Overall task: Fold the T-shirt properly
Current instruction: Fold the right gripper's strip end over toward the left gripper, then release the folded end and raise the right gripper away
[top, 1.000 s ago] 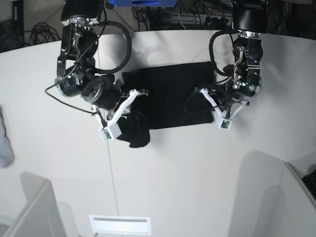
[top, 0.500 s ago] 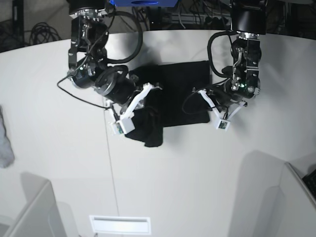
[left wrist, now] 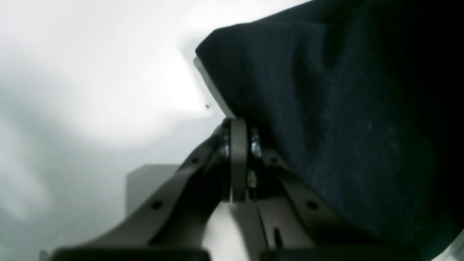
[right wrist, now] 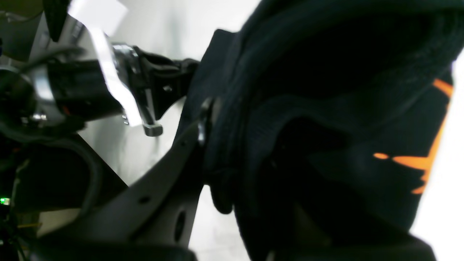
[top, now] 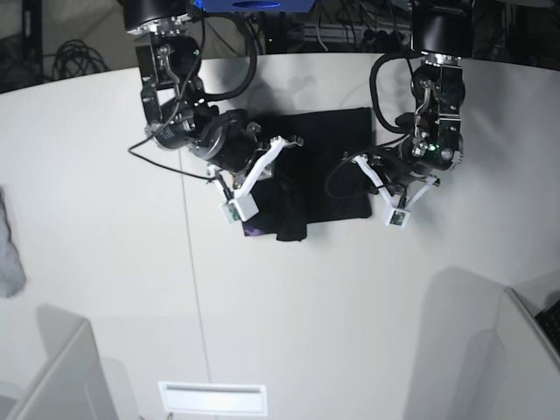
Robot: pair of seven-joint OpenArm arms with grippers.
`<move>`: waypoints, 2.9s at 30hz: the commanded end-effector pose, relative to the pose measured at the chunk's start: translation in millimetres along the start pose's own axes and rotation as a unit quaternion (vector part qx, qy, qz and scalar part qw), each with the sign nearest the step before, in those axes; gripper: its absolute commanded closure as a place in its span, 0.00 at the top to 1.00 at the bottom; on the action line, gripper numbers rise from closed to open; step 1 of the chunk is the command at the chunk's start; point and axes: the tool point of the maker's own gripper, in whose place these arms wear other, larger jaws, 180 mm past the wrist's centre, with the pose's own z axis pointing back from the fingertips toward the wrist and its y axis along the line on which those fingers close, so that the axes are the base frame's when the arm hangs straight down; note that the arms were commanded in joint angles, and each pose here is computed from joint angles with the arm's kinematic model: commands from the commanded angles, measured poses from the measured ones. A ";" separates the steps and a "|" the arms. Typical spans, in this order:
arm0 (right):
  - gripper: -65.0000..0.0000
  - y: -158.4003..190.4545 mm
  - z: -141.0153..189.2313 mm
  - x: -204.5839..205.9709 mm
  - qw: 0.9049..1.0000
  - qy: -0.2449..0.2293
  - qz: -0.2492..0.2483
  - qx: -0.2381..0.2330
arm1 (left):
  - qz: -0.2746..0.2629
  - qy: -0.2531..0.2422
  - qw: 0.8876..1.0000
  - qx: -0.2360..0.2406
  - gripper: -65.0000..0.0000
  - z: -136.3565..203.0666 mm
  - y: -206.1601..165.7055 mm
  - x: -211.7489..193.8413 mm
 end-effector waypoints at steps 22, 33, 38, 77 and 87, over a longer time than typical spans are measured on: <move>0.00 5.9 -31.0 -8.8 1.000 0.008 -0.014 0.026 | 0.031 -0.024 0.997 0.064 0.00 40.3 55.7 -6.6; 0.37 -0.8 -31.9 -10.5 0.999 0.011 -0.040 0.005 | 0.080 -0.016 0.990 0.115 0.00 101.8 124.7 -51.2; 0.55 8.4 -22.9 8.1 0.999 -0.016 -0.034 0.007 | 0.106 -0.019 0.981 0.159 0.00 128.2 158.7 -66.0; 0.00 -39.8 16.4 30.1 0.995 -0.053 -0.052 -0.072 | 0.077 -0.060 0.993 0.072 0.00 102.6 79.7 -38.2; 0.00 -100.4 66.5 21.5 0.983 -0.068 -0.070 -0.155 | 0.097 -0.083 0.992 0.019 0.31 92.6 45.4 -28.1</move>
